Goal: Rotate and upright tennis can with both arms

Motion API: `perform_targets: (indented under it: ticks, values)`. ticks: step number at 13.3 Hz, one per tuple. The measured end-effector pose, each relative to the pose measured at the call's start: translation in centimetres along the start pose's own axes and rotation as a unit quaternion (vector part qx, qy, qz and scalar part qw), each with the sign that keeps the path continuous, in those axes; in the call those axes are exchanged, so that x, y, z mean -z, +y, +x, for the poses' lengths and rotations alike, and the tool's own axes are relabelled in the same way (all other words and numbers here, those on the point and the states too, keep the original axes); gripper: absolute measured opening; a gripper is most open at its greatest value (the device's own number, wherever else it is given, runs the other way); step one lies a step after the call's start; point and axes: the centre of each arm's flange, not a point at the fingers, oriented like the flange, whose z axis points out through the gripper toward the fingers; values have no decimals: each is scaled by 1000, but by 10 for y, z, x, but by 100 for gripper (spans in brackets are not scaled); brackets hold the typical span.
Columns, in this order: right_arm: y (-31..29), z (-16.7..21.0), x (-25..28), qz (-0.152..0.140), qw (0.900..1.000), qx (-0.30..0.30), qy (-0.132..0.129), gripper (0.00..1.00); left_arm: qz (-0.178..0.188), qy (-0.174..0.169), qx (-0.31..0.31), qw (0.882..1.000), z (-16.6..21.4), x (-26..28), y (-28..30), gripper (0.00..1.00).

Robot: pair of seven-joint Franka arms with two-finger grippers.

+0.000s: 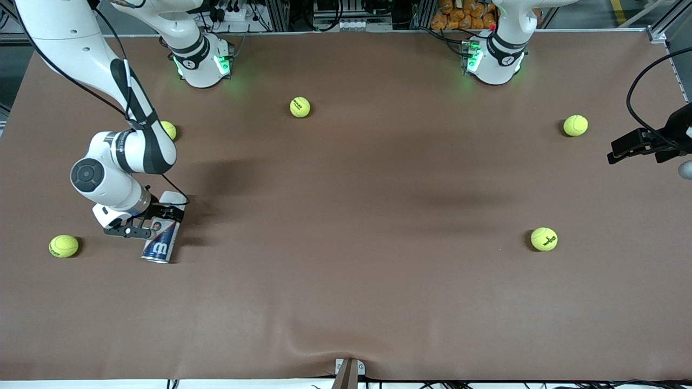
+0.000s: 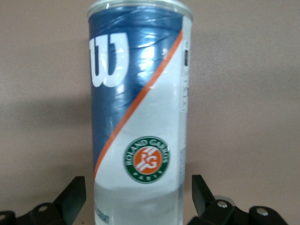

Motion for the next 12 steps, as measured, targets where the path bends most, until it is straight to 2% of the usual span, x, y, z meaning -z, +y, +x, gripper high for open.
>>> perform_targets:
  ticks: [5, 6, 7, 8, 9, 10, 12]
  values:
    - [1, 2, -13, -2, 1000, -1, -5, 100, 0, 0, 0, 1000, 0, 0, 0, 100]
    - [1, 4, -12, -2, 1000, -1, -3, 92, 0, 0, 0, 1000, 0, 0, 0, 100]
    - [2, 5, -10, -2, 1000, -2, -1, 92, 0, 0, 0, 1000, 0, 0, 0, 100]
    - [1, 7, -8, -2, 1000, -2, 1, 86, 0, 0, 0, 1000, 0, 0, 0, 100]
    - [0, 10, -6, -1, 1000, -1, 0, 74, 0, 0, 0, 1000, 0, 0, 0, 100]
    - [-2, 13, -2, -1, 1000, 1, -5, 67, 0, 0, 0, 1000, 0, 0, 0, 100]
    - [-22, 21, 12, 1, 1000, 17, -16, 66, 0, 0, 0, 1000, 0, 0, 0, 100]
